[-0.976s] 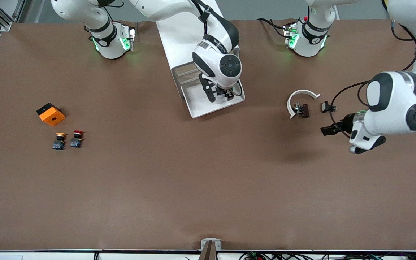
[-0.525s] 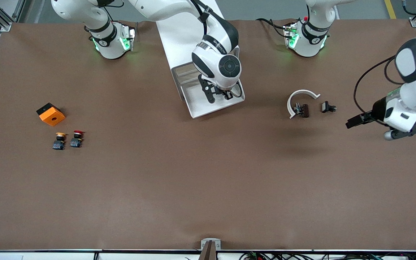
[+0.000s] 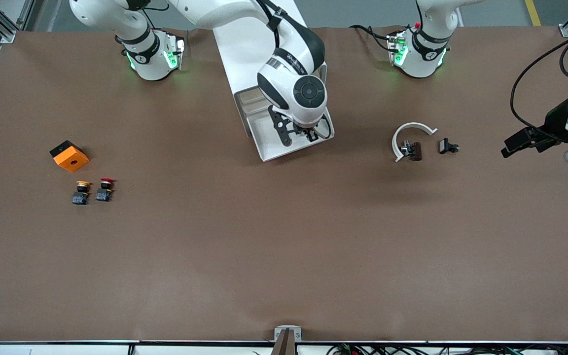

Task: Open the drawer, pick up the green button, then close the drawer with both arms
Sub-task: 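Lift the green button out of the drawer with the right gripper, then carry the green button to the red and yellow buttons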

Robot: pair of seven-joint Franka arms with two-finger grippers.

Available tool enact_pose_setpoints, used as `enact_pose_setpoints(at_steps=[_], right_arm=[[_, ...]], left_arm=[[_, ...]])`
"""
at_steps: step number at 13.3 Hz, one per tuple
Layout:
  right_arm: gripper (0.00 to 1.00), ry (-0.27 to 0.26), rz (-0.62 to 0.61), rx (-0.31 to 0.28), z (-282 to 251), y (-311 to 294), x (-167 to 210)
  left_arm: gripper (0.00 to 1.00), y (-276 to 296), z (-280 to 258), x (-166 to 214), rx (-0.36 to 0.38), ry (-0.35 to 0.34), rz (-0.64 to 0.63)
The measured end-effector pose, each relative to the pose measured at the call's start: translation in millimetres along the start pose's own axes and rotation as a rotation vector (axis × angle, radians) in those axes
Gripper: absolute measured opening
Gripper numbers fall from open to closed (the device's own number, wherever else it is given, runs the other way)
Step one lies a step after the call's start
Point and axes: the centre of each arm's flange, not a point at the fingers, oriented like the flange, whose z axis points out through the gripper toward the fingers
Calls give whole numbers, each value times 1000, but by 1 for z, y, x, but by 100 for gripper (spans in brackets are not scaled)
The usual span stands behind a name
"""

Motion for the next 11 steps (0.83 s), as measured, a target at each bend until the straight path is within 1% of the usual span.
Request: enact_pose_setpoints(at_steps=[2,4,6,9,11], right_arm=[[43,10,21,-1,-31,-11,24],[43,34,1,18,-56,-20,49],[43,55,-51,12,-69,-23,68],[43,136,-158,15,-75,-33,100],[43,169,-238,7,-78,-40,123]], left_arm=[[100,6,-21,-1,0,39,15],[100,13,-48,0,-1,77,28],[100,19,-74,2,-2,95,39],[100,32,-95,2,39,86,81],[100,52,-96,2,45,86,122]])
